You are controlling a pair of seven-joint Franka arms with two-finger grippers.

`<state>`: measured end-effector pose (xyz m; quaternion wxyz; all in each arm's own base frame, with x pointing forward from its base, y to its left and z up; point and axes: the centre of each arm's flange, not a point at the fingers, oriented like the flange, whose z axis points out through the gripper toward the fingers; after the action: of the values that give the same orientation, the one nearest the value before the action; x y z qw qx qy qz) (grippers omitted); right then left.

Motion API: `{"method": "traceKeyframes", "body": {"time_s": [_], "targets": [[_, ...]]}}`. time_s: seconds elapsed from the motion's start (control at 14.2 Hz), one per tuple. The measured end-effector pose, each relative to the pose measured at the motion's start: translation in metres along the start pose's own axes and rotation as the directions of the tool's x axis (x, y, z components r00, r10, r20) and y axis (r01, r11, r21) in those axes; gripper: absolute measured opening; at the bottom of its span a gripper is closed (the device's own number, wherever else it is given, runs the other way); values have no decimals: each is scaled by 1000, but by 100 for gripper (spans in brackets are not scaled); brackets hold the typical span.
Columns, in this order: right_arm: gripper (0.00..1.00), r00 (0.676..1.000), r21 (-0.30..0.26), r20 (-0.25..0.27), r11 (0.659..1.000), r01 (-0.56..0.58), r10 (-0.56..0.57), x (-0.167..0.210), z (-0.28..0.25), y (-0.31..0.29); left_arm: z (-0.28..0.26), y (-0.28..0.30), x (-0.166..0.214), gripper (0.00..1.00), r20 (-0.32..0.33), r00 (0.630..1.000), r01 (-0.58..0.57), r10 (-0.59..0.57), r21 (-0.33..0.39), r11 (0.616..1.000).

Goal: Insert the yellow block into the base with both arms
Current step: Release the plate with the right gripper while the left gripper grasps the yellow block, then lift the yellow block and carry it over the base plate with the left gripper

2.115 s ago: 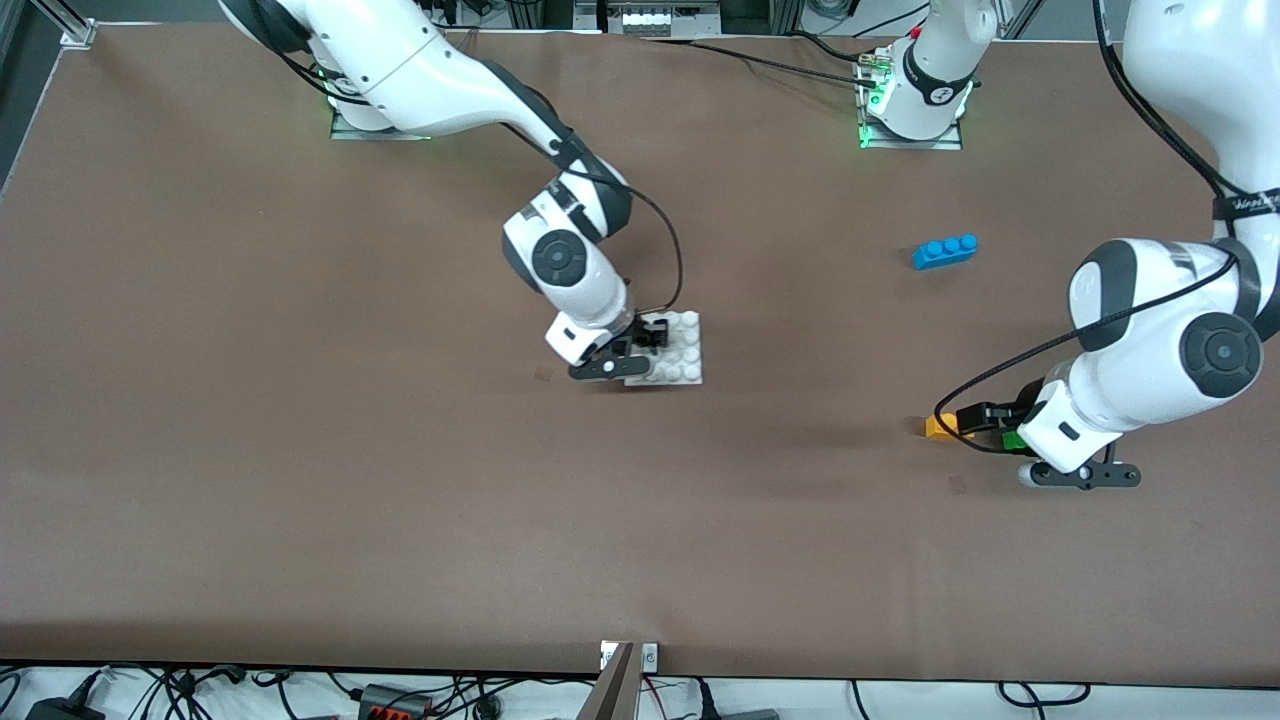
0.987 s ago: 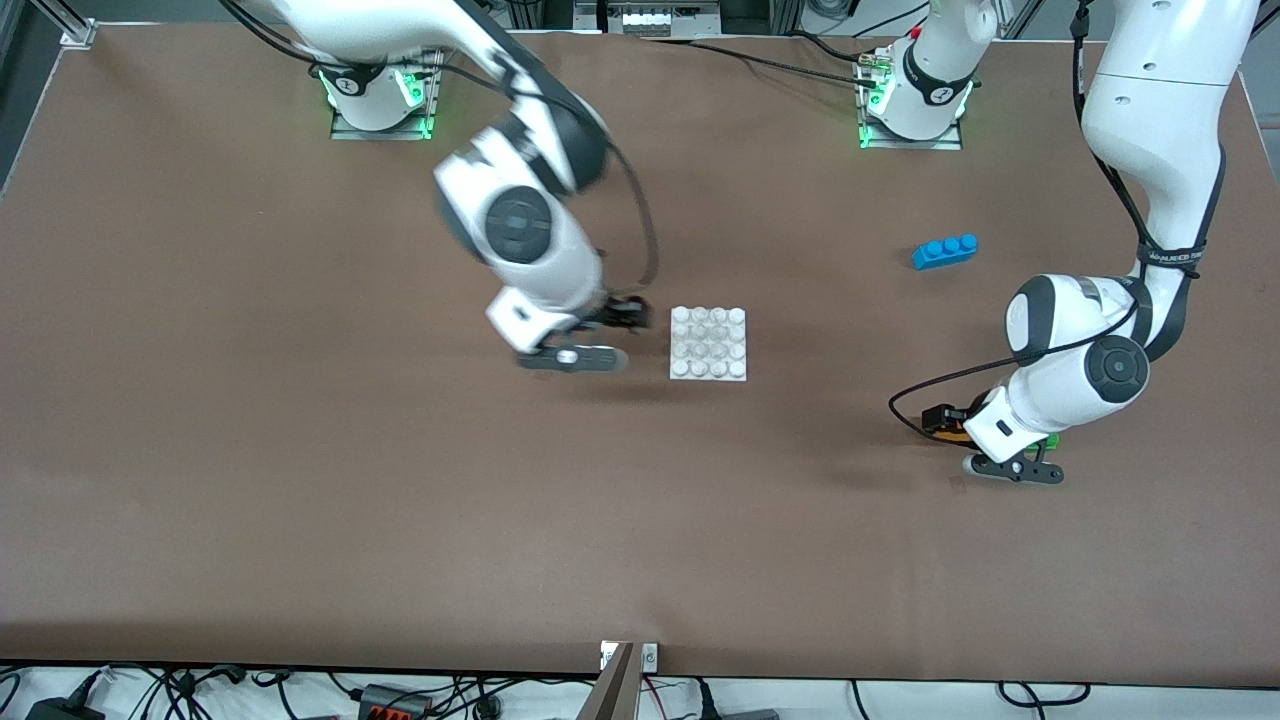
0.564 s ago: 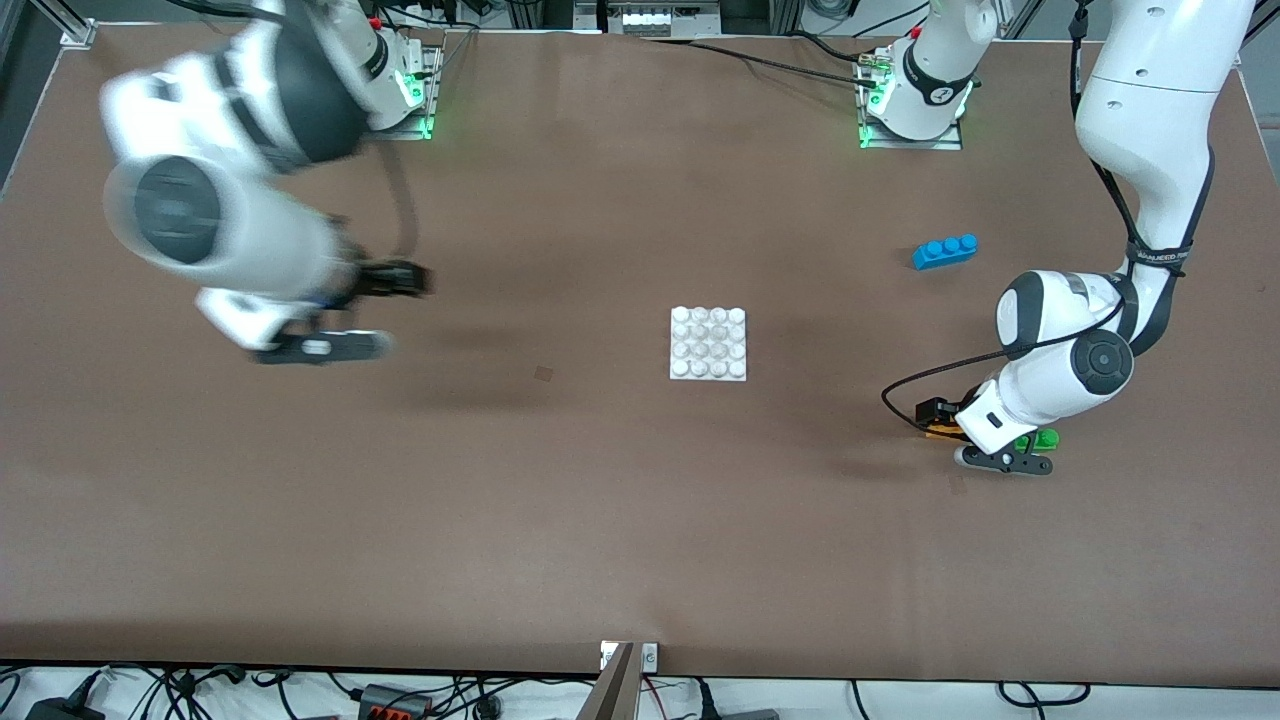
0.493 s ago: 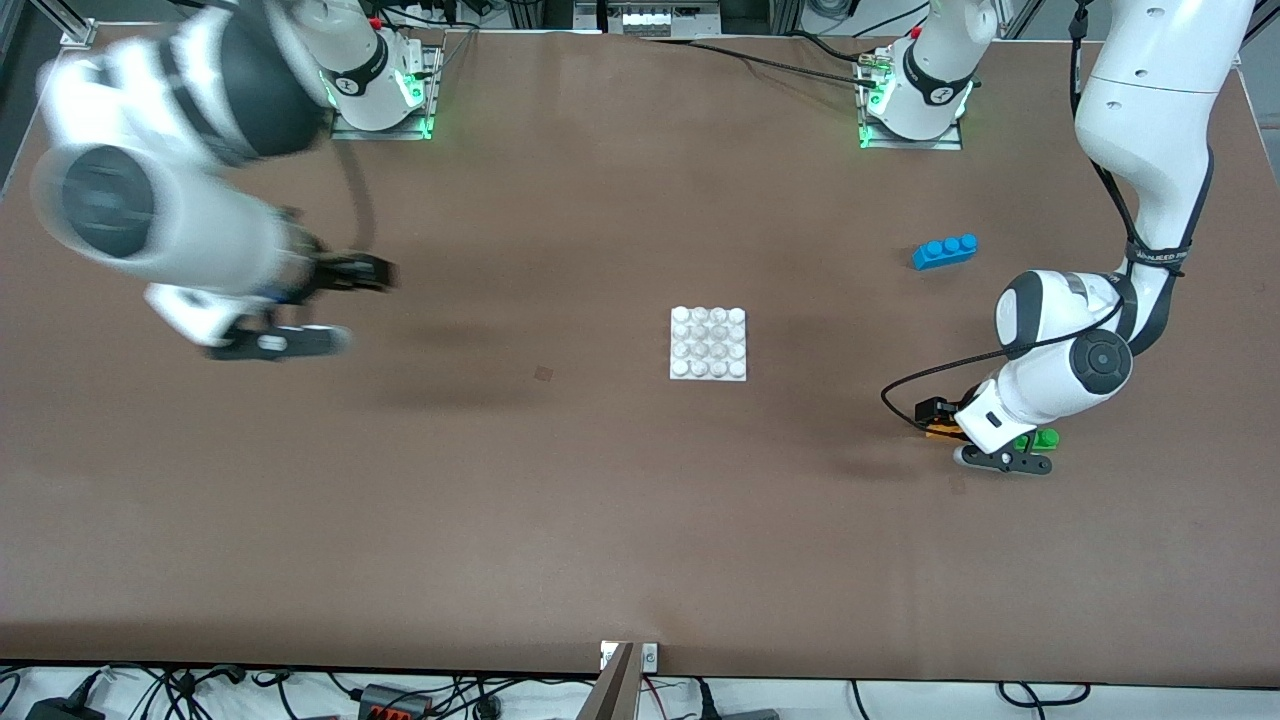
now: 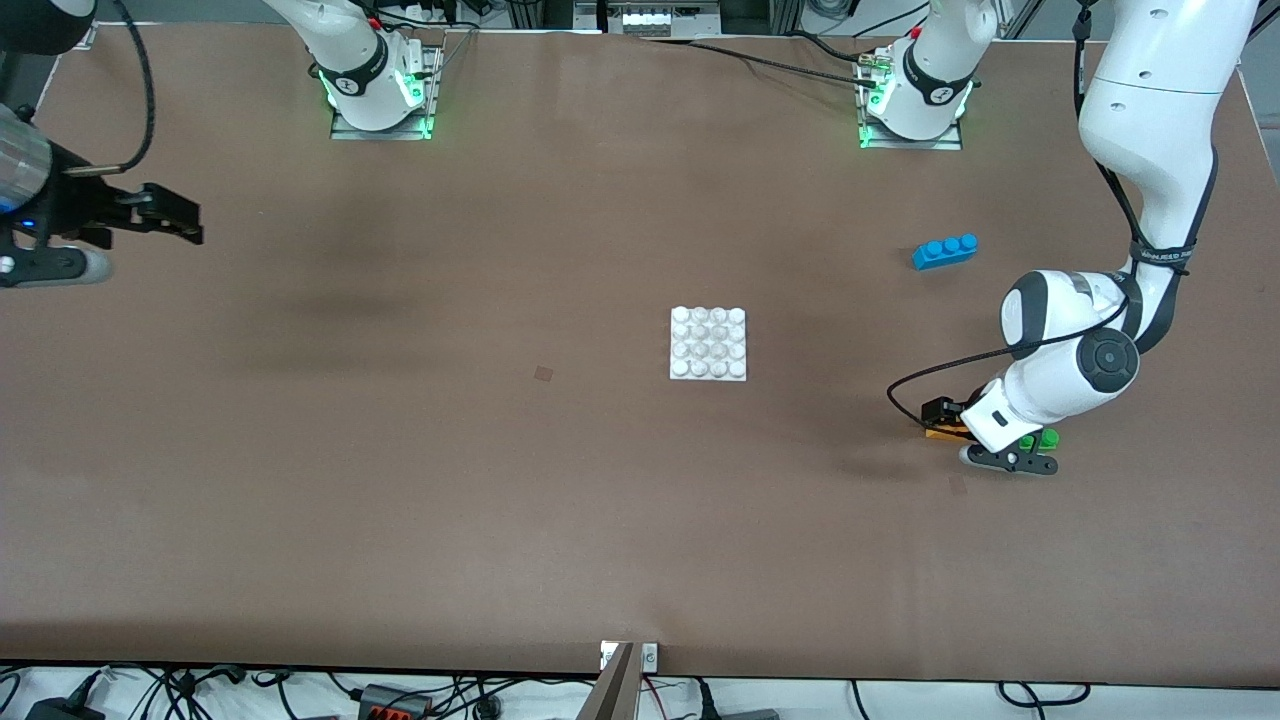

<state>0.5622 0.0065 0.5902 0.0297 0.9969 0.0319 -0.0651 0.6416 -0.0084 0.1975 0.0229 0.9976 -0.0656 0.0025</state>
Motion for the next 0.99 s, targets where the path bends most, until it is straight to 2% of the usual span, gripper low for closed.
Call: {"method": "traceKeyframes", "body": {"time_s": [0.14,0.21,0.28,0.35,0.49,0.7,0.99], "targets": [[100,999,8,-7,999,-53,53,-11,17,35,2,0,-1,85,4,1000,0,0,0,1000],[100,997,11,-14,997,-73,74,-14,20,50,3,0,-2,85,6,1000,-1,1,-1,1000],[100,996,13,-25,996,-87,87,-16,19,59,4,0,-3,80,9,1000,-1,1,-1,1000],[100,995,14,-37,996,-93,94,-18,14,62,4,0,-4,70,10,1000,-1,1,-1,1000],[100,994,26,-52,996,-90,91,-22,5,59,4,0,-4,70,10,1000,-1,1,-1,1000],[100,994,95,-60,992,-82,88,-22,2,48,0,17,0,70,2,1000,-28,28,-9,1000],[100,994,101,-57,991,-92,98,-23,3,53,-51,104,5,70,12,998,-62,62,-9,998]]}}
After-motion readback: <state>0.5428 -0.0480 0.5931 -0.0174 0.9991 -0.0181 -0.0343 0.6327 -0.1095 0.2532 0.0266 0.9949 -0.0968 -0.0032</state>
